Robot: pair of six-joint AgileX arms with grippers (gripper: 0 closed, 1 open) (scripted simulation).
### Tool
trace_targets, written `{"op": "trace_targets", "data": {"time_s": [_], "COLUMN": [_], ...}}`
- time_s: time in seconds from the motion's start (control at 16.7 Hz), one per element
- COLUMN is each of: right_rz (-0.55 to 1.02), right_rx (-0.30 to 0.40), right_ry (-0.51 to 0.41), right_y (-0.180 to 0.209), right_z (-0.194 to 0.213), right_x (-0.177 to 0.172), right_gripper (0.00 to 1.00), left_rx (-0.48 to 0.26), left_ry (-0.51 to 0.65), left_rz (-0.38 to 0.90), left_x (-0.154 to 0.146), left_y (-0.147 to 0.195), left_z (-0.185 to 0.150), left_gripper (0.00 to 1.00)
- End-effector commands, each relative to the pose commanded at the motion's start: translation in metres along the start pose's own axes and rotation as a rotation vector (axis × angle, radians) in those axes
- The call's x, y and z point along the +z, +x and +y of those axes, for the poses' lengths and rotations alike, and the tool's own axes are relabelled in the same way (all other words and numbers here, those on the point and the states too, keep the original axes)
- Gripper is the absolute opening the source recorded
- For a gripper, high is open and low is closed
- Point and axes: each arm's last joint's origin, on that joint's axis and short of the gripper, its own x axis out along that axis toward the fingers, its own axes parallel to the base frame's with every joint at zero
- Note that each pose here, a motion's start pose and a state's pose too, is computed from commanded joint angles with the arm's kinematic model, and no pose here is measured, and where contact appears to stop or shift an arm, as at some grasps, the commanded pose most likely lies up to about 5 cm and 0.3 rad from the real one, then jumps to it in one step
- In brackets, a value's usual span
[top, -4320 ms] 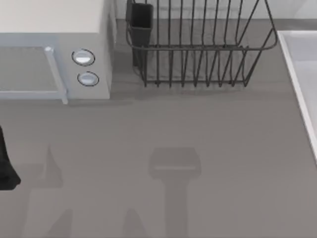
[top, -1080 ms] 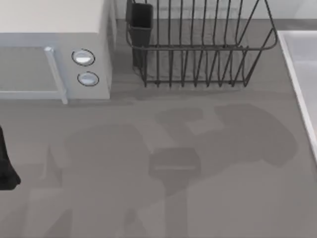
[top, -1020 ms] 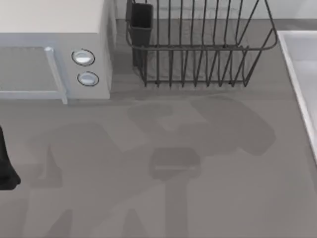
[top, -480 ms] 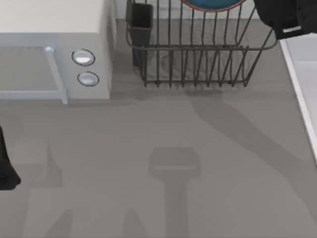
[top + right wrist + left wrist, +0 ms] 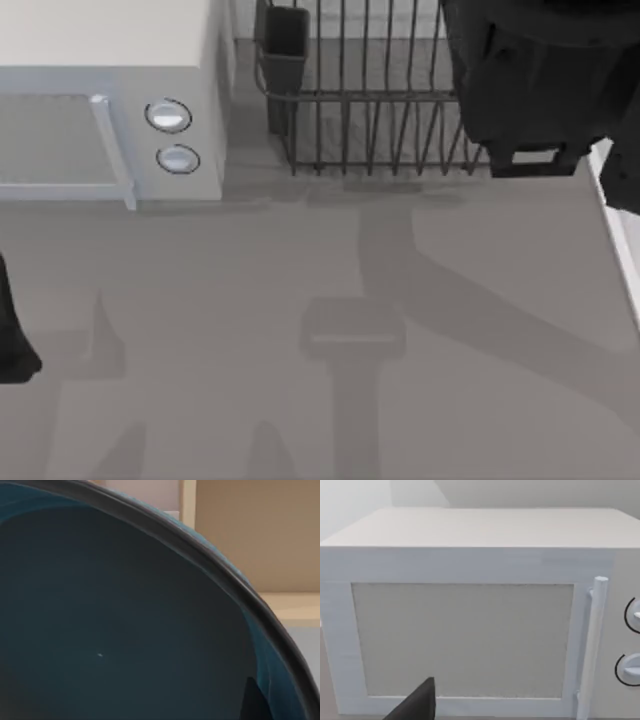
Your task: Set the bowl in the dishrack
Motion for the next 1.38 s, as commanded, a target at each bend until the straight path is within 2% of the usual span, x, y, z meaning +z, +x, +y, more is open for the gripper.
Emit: {"op": "trace_targets", "data": {"time_s": [0.3, 0.48, 0.78, 1.02, 1.2, 1.38], "right_rz": [0.002, 0.007, -0.004, -0.015, -0.002, 0.000], "right_rx": [0.000, 0.002, 0.007, 0.003, 0.000, 0.000], "right_ry": [-0.002, -0.010, 0.008, 0.017, 0.002, 0.000], "right_y": [0.002, 0.024, 0.107, 0.173, 0.198, 0.200], "right_z": [0.001, 0.013, 0.035, 0.018, 0.002, 0.000], "right_x": [-0.001, -0.018, -0.091, -0.163, -0.197, -0.200], "right_gripper": [0.00, 0.00, 0.00, 0.00, 0.00, 0.00], "left_rx": [0.000, 0.000, 0.000, 0.000, 0.000, 0.000], "left_ry": [0.000, 0.000, 0.000, 0.000, 0.000, 0.000], "left_rz": [0.000, 0.000, 0.000, 0.000, 0.000, 0.000], "left_x": [0.000, 0.000, 0.000, 0.000, 0.000, 0.000], "left_y": [0.000, 0.000, 0.000, 0.000, 0.000, 0.000], "left_z": [0.000, 0.000, 0.000, 0.000, 0.000, 0.000], "left_gripper": [1.00, 1.00, 1.00, 1.00, 1.00, 1.00]}}
